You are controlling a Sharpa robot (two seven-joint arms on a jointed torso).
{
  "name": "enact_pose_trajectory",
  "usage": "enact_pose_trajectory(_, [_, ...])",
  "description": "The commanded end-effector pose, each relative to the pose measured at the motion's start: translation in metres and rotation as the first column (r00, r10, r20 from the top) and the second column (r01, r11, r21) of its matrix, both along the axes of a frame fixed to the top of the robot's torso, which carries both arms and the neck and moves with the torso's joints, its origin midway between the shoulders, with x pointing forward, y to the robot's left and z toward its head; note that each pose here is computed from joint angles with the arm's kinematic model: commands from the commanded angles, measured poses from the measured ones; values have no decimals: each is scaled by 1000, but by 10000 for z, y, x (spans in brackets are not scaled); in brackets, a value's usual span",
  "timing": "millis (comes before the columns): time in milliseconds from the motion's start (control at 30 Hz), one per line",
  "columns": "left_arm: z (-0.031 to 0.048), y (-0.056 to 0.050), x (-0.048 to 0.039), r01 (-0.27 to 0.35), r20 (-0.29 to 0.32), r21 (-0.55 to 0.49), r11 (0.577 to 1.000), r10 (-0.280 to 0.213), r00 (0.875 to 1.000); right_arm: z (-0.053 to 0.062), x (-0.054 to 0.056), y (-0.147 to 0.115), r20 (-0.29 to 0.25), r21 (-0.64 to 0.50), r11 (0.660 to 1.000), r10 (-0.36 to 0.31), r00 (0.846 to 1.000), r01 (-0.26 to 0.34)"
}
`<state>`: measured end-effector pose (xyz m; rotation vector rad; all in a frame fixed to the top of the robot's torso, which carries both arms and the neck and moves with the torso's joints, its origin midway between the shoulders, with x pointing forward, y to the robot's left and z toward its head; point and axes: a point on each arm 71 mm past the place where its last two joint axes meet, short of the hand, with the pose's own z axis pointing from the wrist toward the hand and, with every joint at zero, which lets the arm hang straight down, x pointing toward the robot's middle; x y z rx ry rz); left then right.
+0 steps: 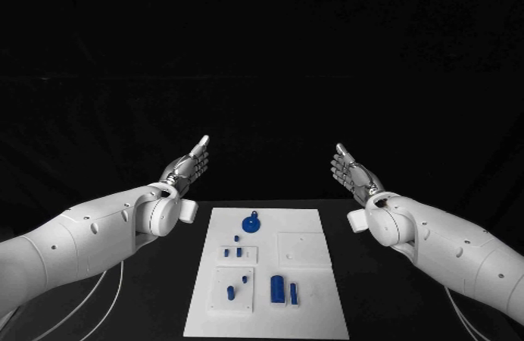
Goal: Assemble the parts on the task board
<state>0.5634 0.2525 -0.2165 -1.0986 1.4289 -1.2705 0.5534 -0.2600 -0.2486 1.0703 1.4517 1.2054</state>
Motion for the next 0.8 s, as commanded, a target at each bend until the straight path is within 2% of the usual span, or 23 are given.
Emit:
enact_pose_trajectory(33, [-20, -77, -116, -75, 41, -11, 997, 75, 996, 127, -55, 81, 65, 69, 995, -80, 995, 76])
enact_pose_trajectory(67, [-28, -97, -142, -78, 42, -14, 997, 79, 996, 139, -73, 104, 69, 74, 994, -82, 994, 77])
enact_pose_trajectory(100, [-49, -156, -223, -88, 44, -24, 996, 89, 995, 172, -129, 174, 80, 87, 993, -89, 993, 82])
enact_pose_trajectory(233, [-88, -310, -455, -116, 48, -48, 992, 118, 992, 231, -311, 349, 95, 118, 988, -109, 990, 97])
enact_pose_trajectory(300, [-98, -397, -604, -133, 48, -61, 989, 136, 990, 249, -446, 448, 94, 132, 985, -122, 988, 109])
enact_pose_trajectory(500, [-91, -545, -892, -164, 48, -80, 983, 168, 985, 253, -750, 610, 73, 147, 979, -151, 986, 140])
enact_pose_trajectory(633, [-81, -589, -989, -174, 48, -84, 981, 178, 983, 247, -867, 658, 60, 147, 977, -162, 985, 152])
enact_pose_trajectory(800, [-77, -601, -1017, -176, 47, -86, 981, 181, 982, 244, -916, 675, 55, 146, 977, -166, 985, 157])
